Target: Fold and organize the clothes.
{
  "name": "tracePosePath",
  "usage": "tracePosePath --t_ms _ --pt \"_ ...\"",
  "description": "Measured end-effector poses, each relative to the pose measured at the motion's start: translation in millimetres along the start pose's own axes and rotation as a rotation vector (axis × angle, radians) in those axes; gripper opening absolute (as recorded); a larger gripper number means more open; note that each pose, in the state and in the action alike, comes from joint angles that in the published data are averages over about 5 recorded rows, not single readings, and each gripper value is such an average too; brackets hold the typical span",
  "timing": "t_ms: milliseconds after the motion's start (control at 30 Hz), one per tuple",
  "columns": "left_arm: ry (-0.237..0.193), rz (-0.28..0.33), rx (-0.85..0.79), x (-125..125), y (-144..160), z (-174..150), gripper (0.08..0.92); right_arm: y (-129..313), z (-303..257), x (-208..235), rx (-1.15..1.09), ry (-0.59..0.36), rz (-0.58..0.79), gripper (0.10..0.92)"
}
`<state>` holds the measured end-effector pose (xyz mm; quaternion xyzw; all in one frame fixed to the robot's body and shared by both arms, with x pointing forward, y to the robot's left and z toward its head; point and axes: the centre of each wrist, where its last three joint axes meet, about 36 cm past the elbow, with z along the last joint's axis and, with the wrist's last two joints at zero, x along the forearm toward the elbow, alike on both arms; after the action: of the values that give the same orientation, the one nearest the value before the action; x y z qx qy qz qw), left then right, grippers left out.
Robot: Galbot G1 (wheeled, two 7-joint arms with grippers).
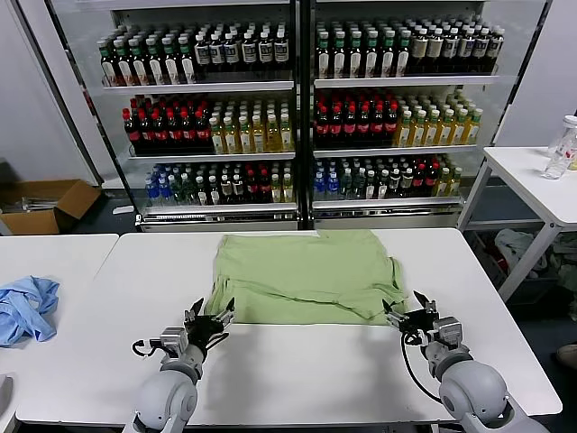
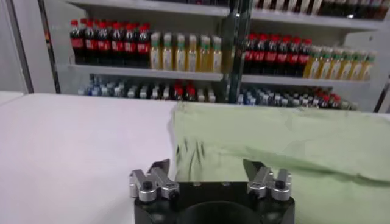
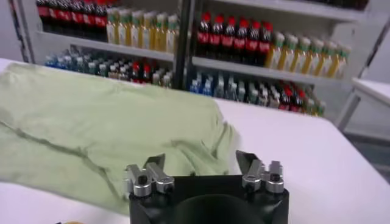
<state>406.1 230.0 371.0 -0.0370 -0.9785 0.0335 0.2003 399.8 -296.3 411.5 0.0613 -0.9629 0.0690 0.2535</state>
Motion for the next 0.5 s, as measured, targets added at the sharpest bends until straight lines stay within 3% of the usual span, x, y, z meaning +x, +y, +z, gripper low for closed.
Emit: tracePosePath --t_ms 233,500 --pt "0.046 0.007 0.005 -0.8 1.6 5.9 0.523 3.9 9.5 -3.8 -0.034 0.047 -0.018 0.603" --pt "0.062 0.022 0.034 -0.9 4.2 7.4 0.289 0.6 14.0 -4.1 -0.041 0.069 -0.021 0.369"
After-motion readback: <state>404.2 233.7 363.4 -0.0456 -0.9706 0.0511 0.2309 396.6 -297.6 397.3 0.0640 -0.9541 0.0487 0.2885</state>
